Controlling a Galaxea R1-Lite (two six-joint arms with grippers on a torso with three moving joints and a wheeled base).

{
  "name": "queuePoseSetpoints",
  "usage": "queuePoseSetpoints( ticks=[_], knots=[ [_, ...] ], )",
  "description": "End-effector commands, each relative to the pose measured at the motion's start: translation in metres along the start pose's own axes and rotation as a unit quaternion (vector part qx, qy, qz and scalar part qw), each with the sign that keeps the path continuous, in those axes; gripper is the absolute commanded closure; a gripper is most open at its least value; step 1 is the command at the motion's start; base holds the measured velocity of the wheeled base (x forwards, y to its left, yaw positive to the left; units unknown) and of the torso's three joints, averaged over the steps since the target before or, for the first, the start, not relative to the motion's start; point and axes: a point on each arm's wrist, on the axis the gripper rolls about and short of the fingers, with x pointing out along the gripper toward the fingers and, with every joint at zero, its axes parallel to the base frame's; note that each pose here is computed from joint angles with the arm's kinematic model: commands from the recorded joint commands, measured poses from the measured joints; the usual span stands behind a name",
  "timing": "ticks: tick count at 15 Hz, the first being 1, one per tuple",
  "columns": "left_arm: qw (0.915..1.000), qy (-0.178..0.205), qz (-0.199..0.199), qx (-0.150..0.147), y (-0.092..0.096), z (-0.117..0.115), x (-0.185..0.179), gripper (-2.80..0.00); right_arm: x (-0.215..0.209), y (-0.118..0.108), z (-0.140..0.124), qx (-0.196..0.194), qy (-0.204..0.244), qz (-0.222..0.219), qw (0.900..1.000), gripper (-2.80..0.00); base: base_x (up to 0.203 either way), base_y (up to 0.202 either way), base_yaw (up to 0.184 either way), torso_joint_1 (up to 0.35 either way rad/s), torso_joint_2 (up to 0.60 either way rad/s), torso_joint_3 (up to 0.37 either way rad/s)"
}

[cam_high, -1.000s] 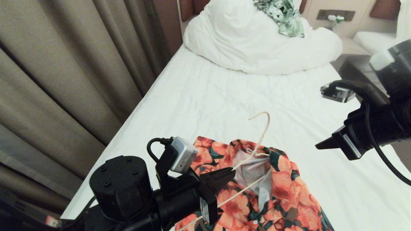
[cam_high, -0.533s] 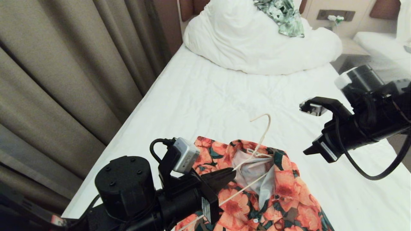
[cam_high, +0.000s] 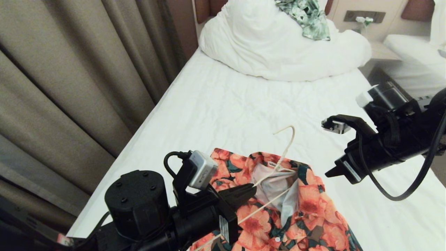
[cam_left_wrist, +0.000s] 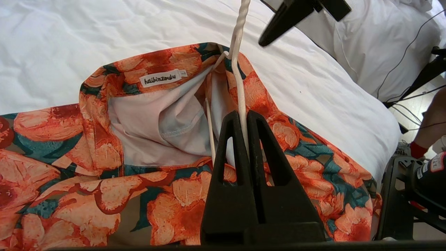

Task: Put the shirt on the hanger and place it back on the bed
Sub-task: Hook one side of the shirt onto the hanger

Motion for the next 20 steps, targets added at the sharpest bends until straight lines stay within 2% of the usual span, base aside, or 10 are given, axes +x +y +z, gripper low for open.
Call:
queuePoseSetpoints(
  ticks=[1,2,3,9,14,15,17,20],
  knots=[
    [1.0,-0.003,-0.001,0.0,0.0,0.0,0.0,0.0,0.003,0.003,-0.005,0.022,0.005,0.029,0.999,0.0,0.0,0.0,0.0,0.0,0.0,0.0],
    [1.0,-0.004,-0.001,0.0,-0.001,0.001,0.0,0.0,0.006,0.004,-0.006,0.034,0.008,0.041,0.999,0.0,0.0,0.0,0.0,0.0,0.0,0.0],
    [1.0,-0.004,-0.001,0.0,-0.001,0.001,0.0,0.0,0.008,0.005,-0.008,0.035,0.013,0.043,0.998,-2.8,0.0,0.0,0.0,0.0,0.0,0.0],
    [1.0,-0.005,-0.002,0.001,-0.001,0.002,0.0,0.0,0.036,0.013,-0.007,0.016,-0.009,0.052,0.998,-2.8,0.0,0.0,0.0,0.0,0.0,0.0],
    [1.0,-0.01,-0.001,0.002,0.0,0.003,0.0,0.0,0.049,0.029,0.001,0.044,-0.019,0.068,0.997,-2.8,0.0,0.0,0.0,0.0,0.0,0.0],
    [0.9999,-0.01,-0.001,0.002,0.0,0.003,0.0,0.0,0.049,0.03,0.002,0.049,-0.022,0.068,0.996,0.0,0.0,0.0,0.0,0.0,0.0,0.0],
    [0.9999,-0.011,-0.002,0.002,-0.001,0.003,0.0,0.0,0.048,0.031,0.006,0.07,-0.043,0.068,0.994,0.0,0.0,0.0,0.0,0.0,0.0,0.0],
    [0.9999,-0.011,-0.002,0.001,-0.001,0.003,-0.001,0.0,0.04,0.032,0.006,0.074,-0.053,0.066,0.994,0.0,0.0,0.0,0.0,0.0,0.0,0.0]
  ],
)
